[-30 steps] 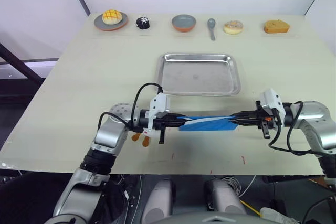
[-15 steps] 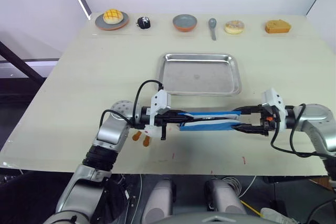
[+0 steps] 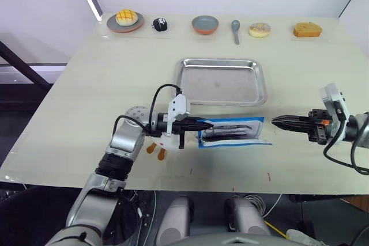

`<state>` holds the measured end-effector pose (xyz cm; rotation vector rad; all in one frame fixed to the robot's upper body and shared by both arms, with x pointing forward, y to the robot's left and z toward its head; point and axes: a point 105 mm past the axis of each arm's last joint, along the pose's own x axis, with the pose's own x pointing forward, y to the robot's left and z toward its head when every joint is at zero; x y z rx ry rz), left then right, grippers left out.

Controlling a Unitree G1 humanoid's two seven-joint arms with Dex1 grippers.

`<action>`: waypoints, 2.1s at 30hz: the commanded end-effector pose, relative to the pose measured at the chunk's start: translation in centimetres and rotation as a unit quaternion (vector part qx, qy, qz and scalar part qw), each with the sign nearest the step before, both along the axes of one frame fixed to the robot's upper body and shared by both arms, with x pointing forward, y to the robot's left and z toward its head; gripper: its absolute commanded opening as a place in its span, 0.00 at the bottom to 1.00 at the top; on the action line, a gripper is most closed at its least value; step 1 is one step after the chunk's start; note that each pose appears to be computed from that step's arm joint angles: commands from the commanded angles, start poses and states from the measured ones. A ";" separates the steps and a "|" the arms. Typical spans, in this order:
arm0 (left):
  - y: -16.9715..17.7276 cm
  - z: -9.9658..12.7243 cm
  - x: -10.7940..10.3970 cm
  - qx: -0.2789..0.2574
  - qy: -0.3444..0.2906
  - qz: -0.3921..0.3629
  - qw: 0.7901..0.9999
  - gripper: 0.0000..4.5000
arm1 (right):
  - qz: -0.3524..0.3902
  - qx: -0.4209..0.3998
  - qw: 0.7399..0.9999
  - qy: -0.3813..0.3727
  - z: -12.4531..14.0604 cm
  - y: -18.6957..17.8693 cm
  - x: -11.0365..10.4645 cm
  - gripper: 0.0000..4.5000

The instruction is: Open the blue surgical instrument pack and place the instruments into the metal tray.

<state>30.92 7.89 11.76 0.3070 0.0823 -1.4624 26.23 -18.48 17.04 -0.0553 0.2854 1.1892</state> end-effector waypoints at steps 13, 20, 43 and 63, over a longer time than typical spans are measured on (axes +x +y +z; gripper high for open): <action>-0.6 0.4 0.7 0.010 -0.020 -0.007 1.000 0.00 | 0.038 -0.064 0.997 -0.005 -2.1 1.6 -0.1 0.01; -0.7 0.3 1.2 0.013 -0.023 0.002 1.000 0.00 | 0.059 -0.093 0.994 0.007 -3.5 1.8 -0.8 0.01; -1.7 -3.6 4.6 0.122 -0.032 0.032 0.992 0.00 | 0.102 -0.183 0.977 0.038 -10.5 1.8 -3.8 0.01; 0.3 -2.2 3.9 0.032 -0.001 0.057 0.998 0.77 | 0.080 -0.105 0.991 0.010 -6.9 2.0 -2.6 0.00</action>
